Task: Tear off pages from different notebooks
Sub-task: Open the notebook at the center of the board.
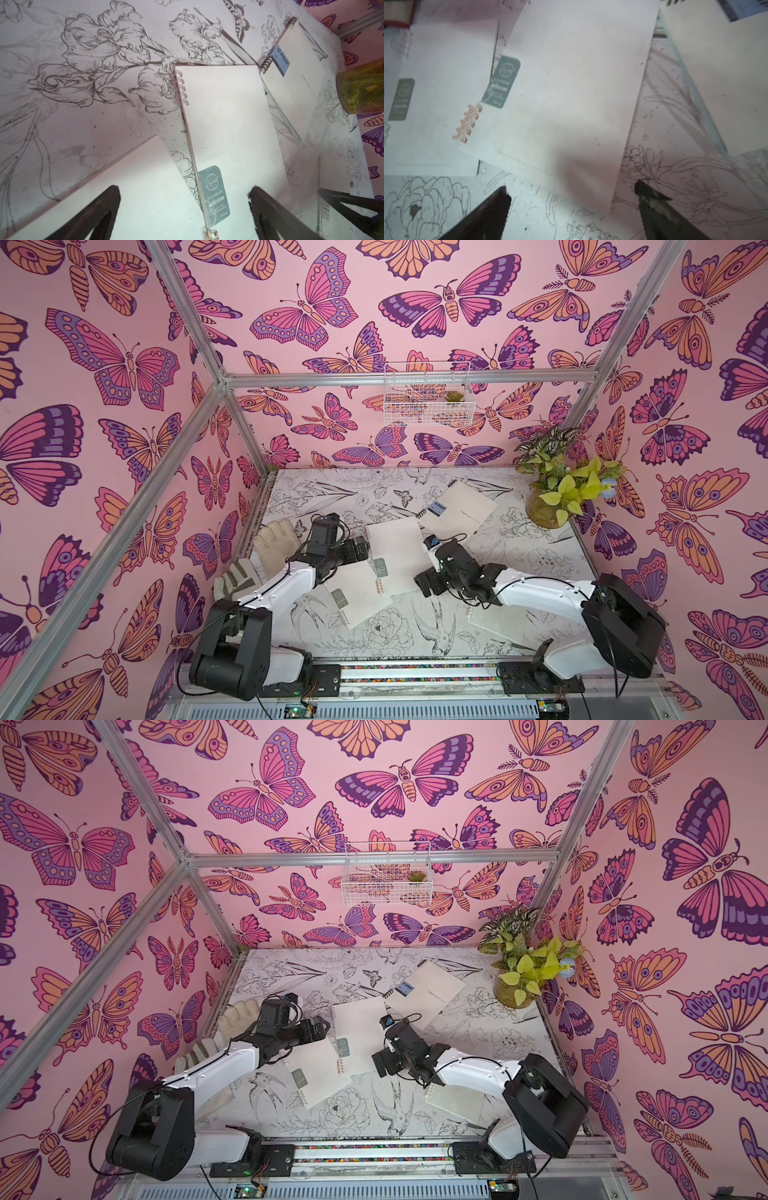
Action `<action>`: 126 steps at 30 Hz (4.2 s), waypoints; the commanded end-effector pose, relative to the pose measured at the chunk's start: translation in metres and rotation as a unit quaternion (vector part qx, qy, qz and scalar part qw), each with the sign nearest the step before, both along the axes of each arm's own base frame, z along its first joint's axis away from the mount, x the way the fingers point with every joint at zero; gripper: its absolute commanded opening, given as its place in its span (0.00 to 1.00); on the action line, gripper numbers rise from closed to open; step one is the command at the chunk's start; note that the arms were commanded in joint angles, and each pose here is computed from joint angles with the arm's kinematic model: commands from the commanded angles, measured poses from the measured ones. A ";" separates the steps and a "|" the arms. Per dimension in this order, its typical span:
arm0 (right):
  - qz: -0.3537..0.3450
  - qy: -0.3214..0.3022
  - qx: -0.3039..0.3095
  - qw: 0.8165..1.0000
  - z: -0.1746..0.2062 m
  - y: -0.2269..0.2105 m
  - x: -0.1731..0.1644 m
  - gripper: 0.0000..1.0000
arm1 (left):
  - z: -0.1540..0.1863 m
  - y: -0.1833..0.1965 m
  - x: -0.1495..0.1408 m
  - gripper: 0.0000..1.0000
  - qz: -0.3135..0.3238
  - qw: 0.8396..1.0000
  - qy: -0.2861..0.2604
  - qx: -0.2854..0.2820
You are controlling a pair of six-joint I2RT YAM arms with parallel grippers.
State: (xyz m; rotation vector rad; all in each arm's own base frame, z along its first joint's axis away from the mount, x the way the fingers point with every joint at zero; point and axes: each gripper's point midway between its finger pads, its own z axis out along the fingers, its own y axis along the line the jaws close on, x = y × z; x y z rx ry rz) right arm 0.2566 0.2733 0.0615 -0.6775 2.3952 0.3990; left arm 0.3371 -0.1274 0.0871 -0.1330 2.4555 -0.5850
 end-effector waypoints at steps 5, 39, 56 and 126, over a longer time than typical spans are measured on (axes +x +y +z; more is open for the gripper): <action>-0.011 0.022 -0.075 0.997 -0.028 -0.005 0.000 0.98 | -0.023 -0.024 0.001 0.94 -0.017 0.998 0.054 0.020; -0.082 0.103 0.118 0.984 0.002 -0.009 0.040 0.48 | -0.049 -0.130 0.034 0.83 -0.096 0.984 0.119 -0.089; -0.051 0.094 0.216 0.971 0.052 0.018 0.043 0.41 | -0.043 -0.108 0.024 0.83 -0.071 0.987 0.116 -0.087; 0.274 0.078 0.175 0.943 0.111 0.197 -0.050 0.55 | 0.111 0.013 0.020 1.00 0.053 0.963 -0.063 -0.256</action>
